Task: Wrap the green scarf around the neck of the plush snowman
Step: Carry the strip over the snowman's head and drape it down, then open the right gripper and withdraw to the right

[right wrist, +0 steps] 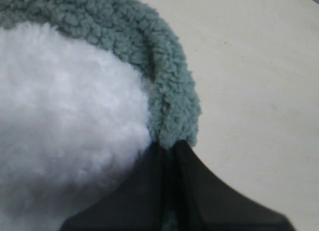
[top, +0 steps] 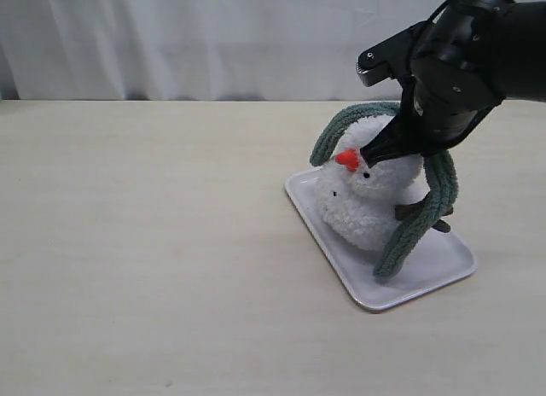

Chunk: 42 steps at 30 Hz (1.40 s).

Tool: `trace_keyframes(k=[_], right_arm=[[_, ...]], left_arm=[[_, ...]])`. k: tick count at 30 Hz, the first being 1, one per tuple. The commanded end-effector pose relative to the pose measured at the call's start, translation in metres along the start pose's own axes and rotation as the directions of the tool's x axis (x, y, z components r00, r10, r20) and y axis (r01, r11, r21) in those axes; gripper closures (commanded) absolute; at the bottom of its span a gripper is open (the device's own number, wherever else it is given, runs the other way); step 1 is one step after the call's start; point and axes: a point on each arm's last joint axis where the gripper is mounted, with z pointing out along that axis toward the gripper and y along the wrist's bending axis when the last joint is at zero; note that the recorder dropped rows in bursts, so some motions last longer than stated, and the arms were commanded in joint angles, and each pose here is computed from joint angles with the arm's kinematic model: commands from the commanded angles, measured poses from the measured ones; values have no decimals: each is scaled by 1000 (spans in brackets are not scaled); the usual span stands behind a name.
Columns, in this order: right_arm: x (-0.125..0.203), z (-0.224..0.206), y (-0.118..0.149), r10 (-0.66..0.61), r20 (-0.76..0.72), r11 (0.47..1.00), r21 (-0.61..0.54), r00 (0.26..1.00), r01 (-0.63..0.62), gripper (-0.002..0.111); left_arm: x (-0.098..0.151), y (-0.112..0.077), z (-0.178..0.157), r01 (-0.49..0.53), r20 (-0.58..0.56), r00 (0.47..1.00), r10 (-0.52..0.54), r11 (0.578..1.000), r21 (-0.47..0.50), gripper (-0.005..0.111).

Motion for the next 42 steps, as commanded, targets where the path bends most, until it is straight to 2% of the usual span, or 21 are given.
trace_keyframes(k=[1, 9, 12, 16, 19, 28, 34, 37, 42], right_arm=[[-1, 1, 0, 45, 14, 999, -11, 999, -45, 103], [0, 1, -1, 57, 9, 998, -8, 998, -57, 76], [0, -1, -3, 53, -7, 999, 13, 999, -53, 70], [-3, -10, -12, 52, -36, 997, 50, 998, -50, 70], [-5, -23, -18, 48, -16, 998, 36, 999, -48, 70], [-4, -66, -33, 86, 92, 994, -79, 992, -79, 70], [12, -90, -27, 19, 14, 963, -269, 1000, -15, 70], [16, -101, -30, 23, 25, 953, -304, 999, -14, 70], [27, -99, -50, 132, -10, 940, -317, 991, -128, 70]], left_arm=[[-1, 0, 0, -1, 14, 1000, 1, 1000, 8, 107], [-1, 0, 0, -1, 14, 1000, 1, 1000, 8, 107], [-1, 0, 0, -1, 14, 1000, 1, 1000, 8, 107], [-1, 0, 0, -1, 14, 1000, 1, 1000, 8, 107], [-1, 0, 0, -1, 14, 1000, 1, 1000, 8, 107], [-1, 0, 0, -1, 14, 1000, 1, 1000, 8, 107], [-1, 0, 0, -1, 14, 1000, 1, 1000, 8, 107], [-1, 0, 0, -1, 14, 1000, 1, 1000, 8, 107], [-1, 0, 0, -1, 14, 1000, 1, 1000, 8, 107]])
